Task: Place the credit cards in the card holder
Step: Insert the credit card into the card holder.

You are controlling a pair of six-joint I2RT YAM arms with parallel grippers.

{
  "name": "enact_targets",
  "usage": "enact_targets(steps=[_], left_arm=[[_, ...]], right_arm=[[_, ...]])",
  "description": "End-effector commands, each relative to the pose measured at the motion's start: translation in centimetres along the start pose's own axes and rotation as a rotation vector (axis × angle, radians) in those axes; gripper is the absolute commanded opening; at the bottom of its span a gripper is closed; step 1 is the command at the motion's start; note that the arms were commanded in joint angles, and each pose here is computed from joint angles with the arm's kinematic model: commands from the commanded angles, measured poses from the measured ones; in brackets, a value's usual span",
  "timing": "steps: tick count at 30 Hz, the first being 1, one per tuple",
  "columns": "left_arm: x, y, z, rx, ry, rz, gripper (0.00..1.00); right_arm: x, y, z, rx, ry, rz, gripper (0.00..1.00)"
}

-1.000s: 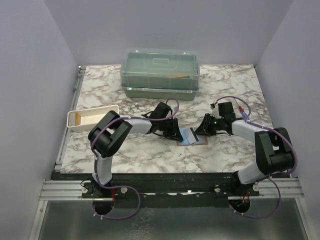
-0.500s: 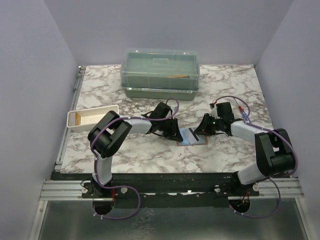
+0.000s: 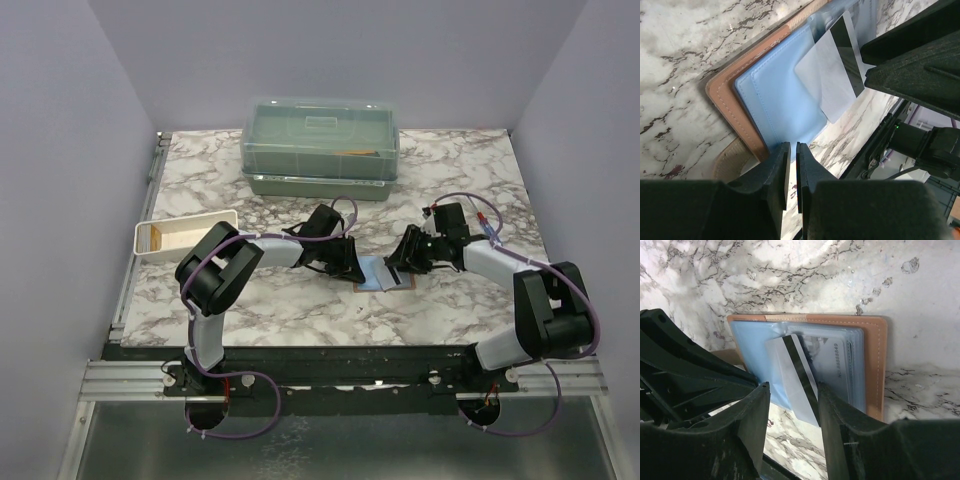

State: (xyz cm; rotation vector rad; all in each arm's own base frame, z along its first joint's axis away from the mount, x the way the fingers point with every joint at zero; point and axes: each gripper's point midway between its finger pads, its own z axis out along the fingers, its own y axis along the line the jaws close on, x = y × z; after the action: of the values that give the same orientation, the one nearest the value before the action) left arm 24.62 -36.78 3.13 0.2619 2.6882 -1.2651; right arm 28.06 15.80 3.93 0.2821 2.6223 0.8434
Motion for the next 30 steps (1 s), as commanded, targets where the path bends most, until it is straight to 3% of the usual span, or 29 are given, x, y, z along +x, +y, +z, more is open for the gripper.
enact_targets(steps=[1,10,15,19,23,30], left_arm=[[1.7,2.5,-0.1,-0.098,0.038,-0.013,0.18],[1.6,1.9,-0.2,-0.076,0.042,-0.008,0.21],[0.5,-1.3,-1.3,0.007,0.028,0.03,0.33],[-0.6,-4.4,-2.5,0.078,0.002,0.078,0.34],[-0.4,-6.3,-1.9,0.126,0.027,0.086,0.18],[-0.1,-5.3,1.4,0.13,0.065,0.056,0.07]], right_arm=[[3.4,-4.1,-0.5,0.182,0.093,0.076,0.48],[4.4,-2.8,-0.8,0.109,0.135,0.089,0.49],[3.9,-3.0,-0.8,0.124,0.102,0.099,0.49],[3.7,-3.4,-0.9,0.151,0.086,0.098,0.49],[3.7,-3.5,-0.9,0.153,0.08,0.1,0.49],[3.9,-3.4,-1.0,0.141,0.075,0.102,0.48]])
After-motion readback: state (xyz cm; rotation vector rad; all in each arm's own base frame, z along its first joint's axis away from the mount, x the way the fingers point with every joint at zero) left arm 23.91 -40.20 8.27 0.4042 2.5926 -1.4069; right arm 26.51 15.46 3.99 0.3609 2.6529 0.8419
